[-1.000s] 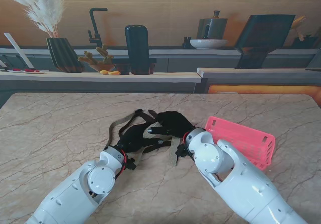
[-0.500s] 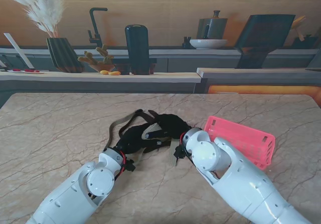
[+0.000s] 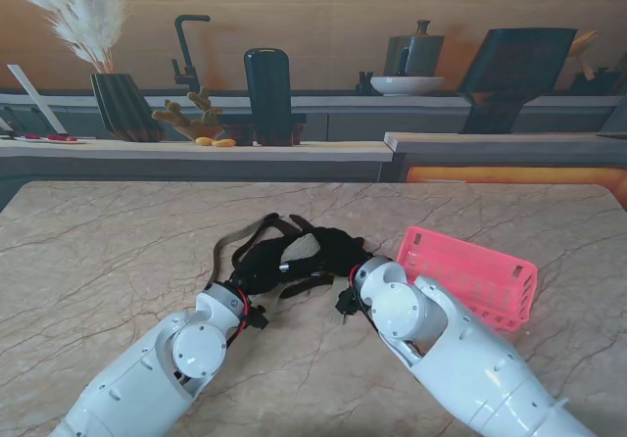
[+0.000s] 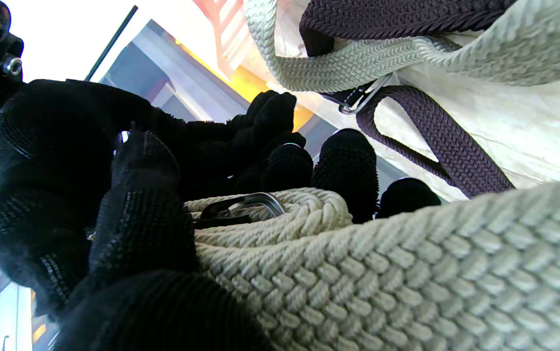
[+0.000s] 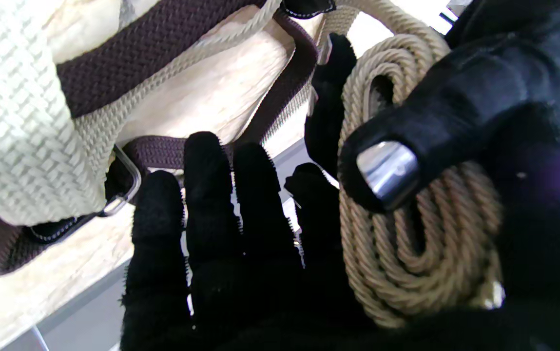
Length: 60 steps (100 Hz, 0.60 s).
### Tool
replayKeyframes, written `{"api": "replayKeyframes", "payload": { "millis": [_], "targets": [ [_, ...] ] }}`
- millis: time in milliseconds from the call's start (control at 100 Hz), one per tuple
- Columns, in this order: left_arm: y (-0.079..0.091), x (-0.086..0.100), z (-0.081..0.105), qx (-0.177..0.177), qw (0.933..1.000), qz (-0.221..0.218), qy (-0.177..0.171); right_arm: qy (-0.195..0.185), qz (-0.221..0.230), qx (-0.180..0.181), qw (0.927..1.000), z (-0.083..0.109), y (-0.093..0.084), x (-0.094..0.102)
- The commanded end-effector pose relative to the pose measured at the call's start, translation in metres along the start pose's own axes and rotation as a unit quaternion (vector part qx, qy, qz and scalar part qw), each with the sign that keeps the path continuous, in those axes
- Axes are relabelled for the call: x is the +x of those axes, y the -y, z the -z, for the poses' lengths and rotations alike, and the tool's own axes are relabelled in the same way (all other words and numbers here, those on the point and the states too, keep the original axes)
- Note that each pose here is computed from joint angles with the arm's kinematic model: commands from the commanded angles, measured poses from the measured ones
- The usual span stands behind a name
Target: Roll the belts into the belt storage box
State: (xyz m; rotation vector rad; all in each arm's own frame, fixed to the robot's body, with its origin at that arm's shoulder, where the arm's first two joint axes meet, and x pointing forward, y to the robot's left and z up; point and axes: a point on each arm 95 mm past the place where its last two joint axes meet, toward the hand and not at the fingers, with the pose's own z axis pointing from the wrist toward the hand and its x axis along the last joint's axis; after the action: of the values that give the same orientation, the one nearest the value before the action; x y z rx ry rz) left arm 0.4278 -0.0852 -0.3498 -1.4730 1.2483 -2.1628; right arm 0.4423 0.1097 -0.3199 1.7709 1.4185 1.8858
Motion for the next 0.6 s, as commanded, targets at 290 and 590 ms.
{"api": "replayKeyframes", "payload": {
  "millis": [290,590],
  "targets": [
    [-0.001,0.009,-0.004,-0.003,0.9999,0.0,-0.013,-0.013,-0.008,-0.023,0.9996,0.01,-0.005,0.004],
    [-0.001,0.008,-0.005,-0.006,0.9999,-0.004,-0.012,-0.013,0.0,-0.038,0.9992,0.014,-0.011,0.003]
  ]
}}
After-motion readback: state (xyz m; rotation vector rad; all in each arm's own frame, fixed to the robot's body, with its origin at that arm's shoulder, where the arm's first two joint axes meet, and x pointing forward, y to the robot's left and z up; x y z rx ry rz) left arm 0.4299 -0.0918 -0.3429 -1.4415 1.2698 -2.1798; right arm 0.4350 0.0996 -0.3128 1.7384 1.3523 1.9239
